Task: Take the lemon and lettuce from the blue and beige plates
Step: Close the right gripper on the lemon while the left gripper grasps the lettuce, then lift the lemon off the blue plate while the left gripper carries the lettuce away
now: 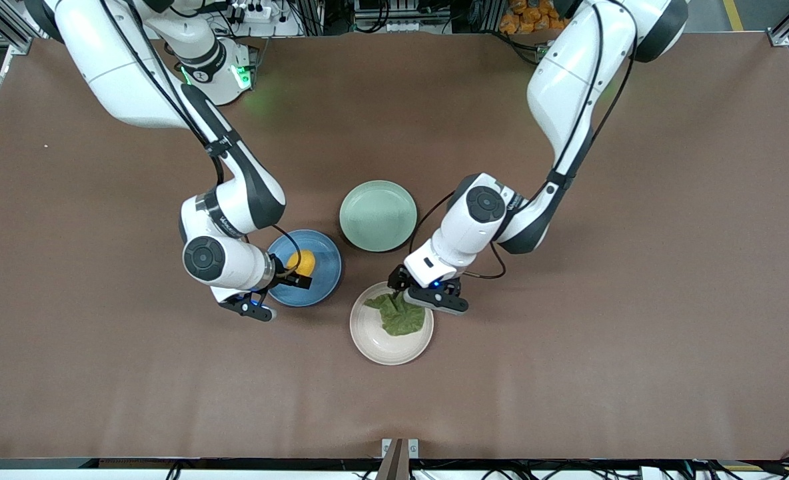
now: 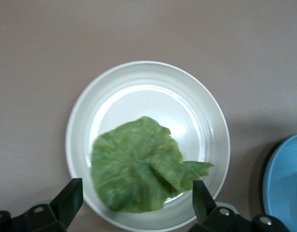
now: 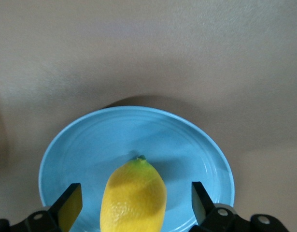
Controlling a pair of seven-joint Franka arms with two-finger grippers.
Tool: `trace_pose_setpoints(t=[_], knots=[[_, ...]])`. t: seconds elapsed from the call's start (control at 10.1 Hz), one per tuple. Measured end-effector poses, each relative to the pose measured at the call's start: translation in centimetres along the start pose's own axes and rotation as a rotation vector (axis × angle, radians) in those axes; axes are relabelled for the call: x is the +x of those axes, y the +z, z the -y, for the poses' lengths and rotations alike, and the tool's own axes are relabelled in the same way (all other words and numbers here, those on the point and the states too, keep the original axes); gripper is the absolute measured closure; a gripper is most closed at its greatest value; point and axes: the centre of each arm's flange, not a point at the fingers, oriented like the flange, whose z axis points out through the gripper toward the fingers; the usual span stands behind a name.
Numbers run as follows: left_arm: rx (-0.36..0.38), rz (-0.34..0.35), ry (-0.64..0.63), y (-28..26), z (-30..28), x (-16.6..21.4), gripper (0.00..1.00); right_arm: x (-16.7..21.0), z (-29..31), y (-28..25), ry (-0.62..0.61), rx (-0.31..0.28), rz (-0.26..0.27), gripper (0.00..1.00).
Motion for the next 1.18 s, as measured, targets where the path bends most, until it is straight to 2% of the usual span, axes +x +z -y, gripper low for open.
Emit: trace_pose_setpoints(t=[0.2,0.59,0.79,0.89,0.99,1.08,1.18], knots=[[-0.006,-0.013,0.019,2.3,-0.7,-1.2,0.00,-0.1,-0.1,1.1,0.002,-0.007,0.015,0.00],[0.054,-0.028,0.093,4.4,-1.7,-2.8,0.00,-1.3,1.3,2.1,-0.015,-0.012,0.030,0.01],[0.060,-0.026,0.095,4.7,-1.5,-3.0,0.00,-1.6,1.1,2.6,-0.015,-0.018,0.039,0.09],[0.064,-0.024,0.094,5.0,-1.2,-3.1,0.00,-1.6,1.1,2.6,-0.014,-0.019,0.039,0.23],[0.066,-0.022,0.094,5.3,-1.1,-3.3,0.07,-1.5,1.1,2.4,-0.013,-0.015,0.036,0.34],[0.068,-0.022,0.094,5.4,-0.9,-3.3,0.08,-1.5,1.4,1.9,-0.016,-0.010,0.033,0.34],[0.075,-0.024,0.093,5.5,-0.5,-3.2,0.27,-1.3,1.3,0.8,-0.026,-0.009,0.037,0.34]])
